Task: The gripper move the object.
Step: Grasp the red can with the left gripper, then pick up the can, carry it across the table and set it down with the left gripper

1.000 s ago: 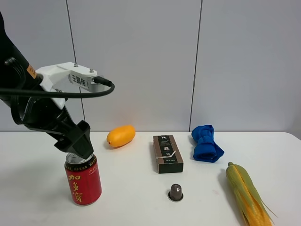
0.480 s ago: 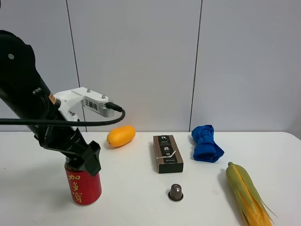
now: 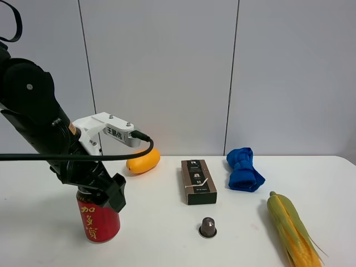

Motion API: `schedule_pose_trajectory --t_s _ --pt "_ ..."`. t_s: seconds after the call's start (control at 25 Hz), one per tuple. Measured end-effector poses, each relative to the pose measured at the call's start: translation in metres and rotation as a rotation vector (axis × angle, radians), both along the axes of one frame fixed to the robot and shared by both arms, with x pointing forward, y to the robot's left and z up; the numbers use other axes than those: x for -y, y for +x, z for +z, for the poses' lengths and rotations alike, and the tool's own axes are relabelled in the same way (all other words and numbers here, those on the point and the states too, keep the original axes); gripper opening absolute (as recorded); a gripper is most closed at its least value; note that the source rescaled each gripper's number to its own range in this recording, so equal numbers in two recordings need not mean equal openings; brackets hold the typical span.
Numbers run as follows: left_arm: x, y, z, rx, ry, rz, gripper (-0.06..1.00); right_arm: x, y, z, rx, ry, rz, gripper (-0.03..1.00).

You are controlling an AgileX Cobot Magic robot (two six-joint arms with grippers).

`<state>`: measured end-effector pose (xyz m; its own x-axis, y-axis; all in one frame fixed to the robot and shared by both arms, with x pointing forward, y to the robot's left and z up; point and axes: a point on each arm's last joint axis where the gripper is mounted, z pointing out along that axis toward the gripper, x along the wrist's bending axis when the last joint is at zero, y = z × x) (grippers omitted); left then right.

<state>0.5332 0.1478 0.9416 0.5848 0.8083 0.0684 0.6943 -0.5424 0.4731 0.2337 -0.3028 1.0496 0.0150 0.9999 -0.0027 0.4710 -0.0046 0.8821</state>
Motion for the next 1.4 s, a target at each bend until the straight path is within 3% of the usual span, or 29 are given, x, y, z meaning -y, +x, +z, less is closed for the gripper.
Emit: schedule_pose_trajectory --t_s 0.64,0.88,0.96,1.0,1.08,1.12,1.4 --pt "0.002 0.003 -0.021 -0.043 0.026 -0.004 1.00 0.000 0.000 0.000 0.000 0.000 0.000 1.00" --pt "0.002 0.006 -0.021 -0.015 0.024 -0.015 0.99 0.000 0.000 0.000 0.000 0.000 0.000 1.00" --pt "0.003 0.006 -0.021 -0.007 0.021 -0.015 0.82 0.000 0.000 0.000 0.000 0.000 0.000 1.00" --pt "0.003 0.006 -0.021 -0.005 0.021 -0.017 0.63 0.000 0.000 0.000 0.000 0.000 0.000 1.00" --pt "0.003 0.006 -0.021 -0.003 0.020 -0.017 0.11 0.000 0.000 0.000 0.000 0.000 0.000 1.00" --pt "0.003 0.007 -0.021 -0.001 0.022 -0.019 0.00 0.000 0.000 0.000 0.000 0.000 0.000 1.00" --pt "0.003 0.006 -0.021 -0.002 0.022 -0.019 0.02 0.000 0.000 0.000 0.000 0.000 0.000 1.00"
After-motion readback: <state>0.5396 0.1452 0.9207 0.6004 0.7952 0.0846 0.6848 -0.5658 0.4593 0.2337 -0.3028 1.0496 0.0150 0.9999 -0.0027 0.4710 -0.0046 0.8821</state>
